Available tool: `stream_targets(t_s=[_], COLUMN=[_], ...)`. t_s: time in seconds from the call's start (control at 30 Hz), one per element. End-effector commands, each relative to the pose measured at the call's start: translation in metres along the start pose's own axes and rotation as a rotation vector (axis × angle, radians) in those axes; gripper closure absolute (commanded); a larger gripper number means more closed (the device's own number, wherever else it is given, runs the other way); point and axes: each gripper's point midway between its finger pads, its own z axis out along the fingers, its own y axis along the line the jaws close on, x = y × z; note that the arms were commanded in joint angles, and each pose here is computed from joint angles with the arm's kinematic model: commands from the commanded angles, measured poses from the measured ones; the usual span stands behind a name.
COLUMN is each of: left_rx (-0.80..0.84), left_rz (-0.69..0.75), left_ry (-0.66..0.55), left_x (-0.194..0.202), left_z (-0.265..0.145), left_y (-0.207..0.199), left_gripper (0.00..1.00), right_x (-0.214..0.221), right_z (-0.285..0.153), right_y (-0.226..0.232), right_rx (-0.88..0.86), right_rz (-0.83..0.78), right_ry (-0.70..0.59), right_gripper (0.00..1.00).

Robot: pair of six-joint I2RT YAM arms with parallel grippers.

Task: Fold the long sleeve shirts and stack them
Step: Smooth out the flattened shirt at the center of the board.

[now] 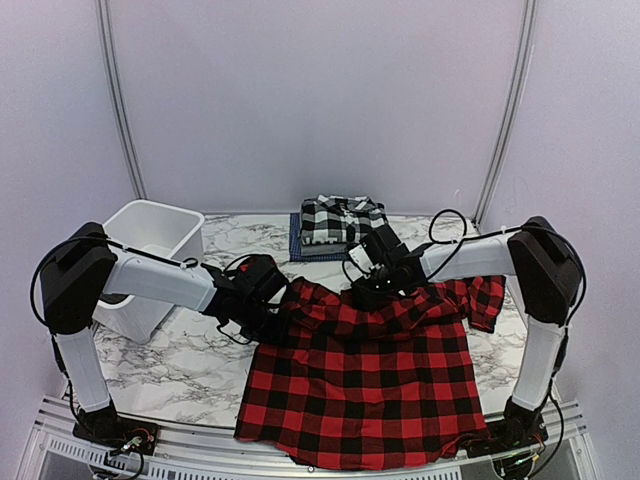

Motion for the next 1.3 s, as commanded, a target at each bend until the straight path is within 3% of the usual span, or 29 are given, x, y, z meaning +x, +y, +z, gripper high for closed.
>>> stream_targets(t_s=[0.0, 0.13, 0.27, 0.33, 0.63, 0.8, 0.9, 0.97, 1.13, 1.27], left_rx=[-0.041, -0.039, -0.038, -0.038, -0.041, -0.048, -0.048, -0.046, -0.041, -0.043], left_rz=[0.0, 0.001, 0.0, -0.001, 0.001, 0.0, -0.001, -0.002, 0.002, 0.004], left_ry=[0.1, 0.097, 0.093, 0.093, 0.083, 0.078, 0.076, 0.075, 0.071, 0.068], left_x=[0.03, 0.029, 0.028, 0.029, 0.028, 0.027, 0.027, 0.026, 0.024, 0.024], left_z=[0.008, 0.007, 0.005, 0.005, 0.0, -0.003, -0.004, -0.004, -0.005, -0.006], left_y=[0.012, 0.011, 0.011, 0.011, 0.011, 0.012, 0.012, 0.012, 0.01, 0.01], left_gripper=[1.0, 1.0, 1.0, 1.0, 1.0, 1.0, 0.94, 0.88, 0.75, 0.72], right_x=[-0.009, -0.014, -0.023, -0.03, -0.082, -0.09, -0.097, -0.1, -0.113, -0.111], right_z=[0.011, 0.018, 0.016, 0.011, -0.014, -0.001, 0.007, 0.013, 0.014, -0.02], right_y=[-0.005, -0.007, -0.017, -0.025, -0.084, -0.114, -0.124, -0.126, -0.119, -0.105], right_rx=[0.029, 0.047, 0.098, 0.141, 0.402, 0.469, 0.499, 0.504, 0.448, 0.32], right_rz=[-0.03, -0.015, 0.005, 0.02, 0.132, 0.223, 0.221, 0.213, 0.195, 0.248], right_ry=[-0.033, -0.046, -0.069, -0.089, -0.194, -0.174, -0.169, -0.168, -0.181, -0.209], right_gripper=[0.44, 0.58, 0.9, 1.0, 1.0, 1.0, 1.0, 0.91, 0.49, 0.31])
